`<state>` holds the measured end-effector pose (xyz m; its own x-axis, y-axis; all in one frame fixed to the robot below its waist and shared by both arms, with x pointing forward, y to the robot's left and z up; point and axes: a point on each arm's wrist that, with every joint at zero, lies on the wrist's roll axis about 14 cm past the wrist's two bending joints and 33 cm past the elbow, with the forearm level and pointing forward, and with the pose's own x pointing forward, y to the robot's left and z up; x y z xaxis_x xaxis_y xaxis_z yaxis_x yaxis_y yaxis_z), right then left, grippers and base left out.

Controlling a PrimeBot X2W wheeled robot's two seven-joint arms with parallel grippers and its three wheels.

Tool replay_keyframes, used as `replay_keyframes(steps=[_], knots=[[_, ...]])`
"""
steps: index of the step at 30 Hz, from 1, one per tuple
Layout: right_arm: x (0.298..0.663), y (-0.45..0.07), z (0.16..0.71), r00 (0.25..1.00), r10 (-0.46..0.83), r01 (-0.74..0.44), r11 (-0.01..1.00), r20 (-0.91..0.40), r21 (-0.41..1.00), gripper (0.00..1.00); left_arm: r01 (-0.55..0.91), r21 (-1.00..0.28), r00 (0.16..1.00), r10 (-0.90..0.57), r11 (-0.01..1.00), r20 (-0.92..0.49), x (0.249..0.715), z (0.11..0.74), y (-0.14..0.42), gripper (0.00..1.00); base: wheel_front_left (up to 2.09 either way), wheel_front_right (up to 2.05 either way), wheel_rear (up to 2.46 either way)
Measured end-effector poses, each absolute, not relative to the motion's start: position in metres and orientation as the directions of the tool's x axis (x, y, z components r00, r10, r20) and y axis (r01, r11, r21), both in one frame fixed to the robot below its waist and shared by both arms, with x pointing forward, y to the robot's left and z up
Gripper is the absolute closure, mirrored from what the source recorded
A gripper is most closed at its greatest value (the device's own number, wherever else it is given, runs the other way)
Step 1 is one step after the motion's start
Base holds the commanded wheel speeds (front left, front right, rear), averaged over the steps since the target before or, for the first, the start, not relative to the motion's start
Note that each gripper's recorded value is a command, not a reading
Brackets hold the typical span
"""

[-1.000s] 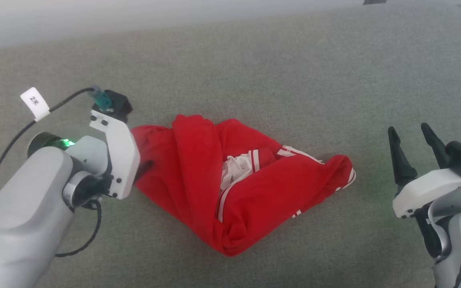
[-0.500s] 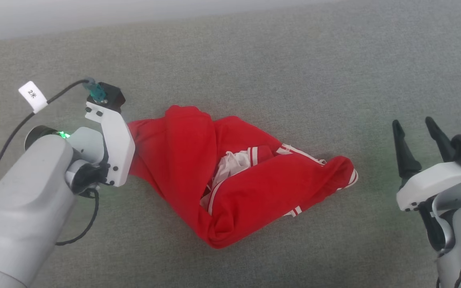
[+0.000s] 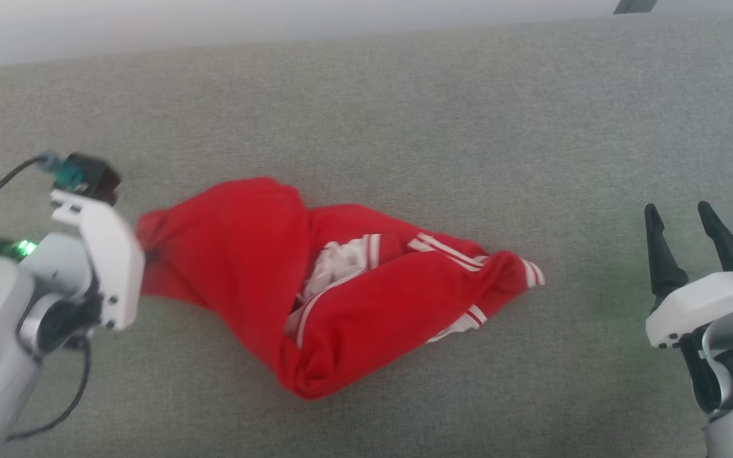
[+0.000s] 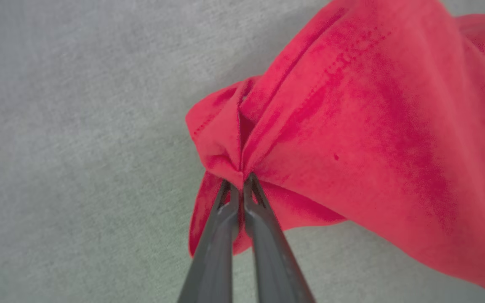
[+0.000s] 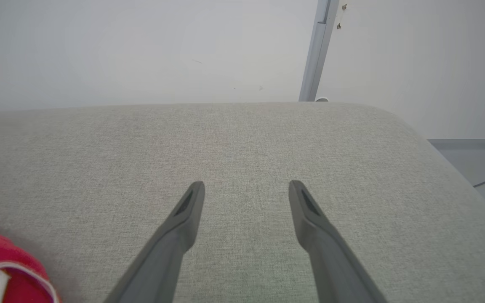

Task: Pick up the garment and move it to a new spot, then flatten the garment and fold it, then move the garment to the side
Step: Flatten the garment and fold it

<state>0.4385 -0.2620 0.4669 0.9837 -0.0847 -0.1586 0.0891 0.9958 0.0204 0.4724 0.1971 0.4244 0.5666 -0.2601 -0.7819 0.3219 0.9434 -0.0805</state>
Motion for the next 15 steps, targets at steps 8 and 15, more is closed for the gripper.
replay_keyframes(steps=[8, 15], knots=[[0.440, -0.253, 0.462, 0.983, -0.071, 0.078, 0.996, -0.169, 0.033, 0.00, 0.190, -0.077, 0.522, -0.167, 0.979, -0.836, 0.429, 0.400, 0.237, 1.00, 0.00, 0.00, 0.00], [0.440, -0.251, 0.461, 0.982, -0.064, 0.071, 0.997, -0.176, 0.031, 0.00, 0.165, -0.092, 0.502, -0.163, 0.982, -0.849, 0.415, 0.390, 0.239, 0.58, 0.00, 0.00, 0.00]])
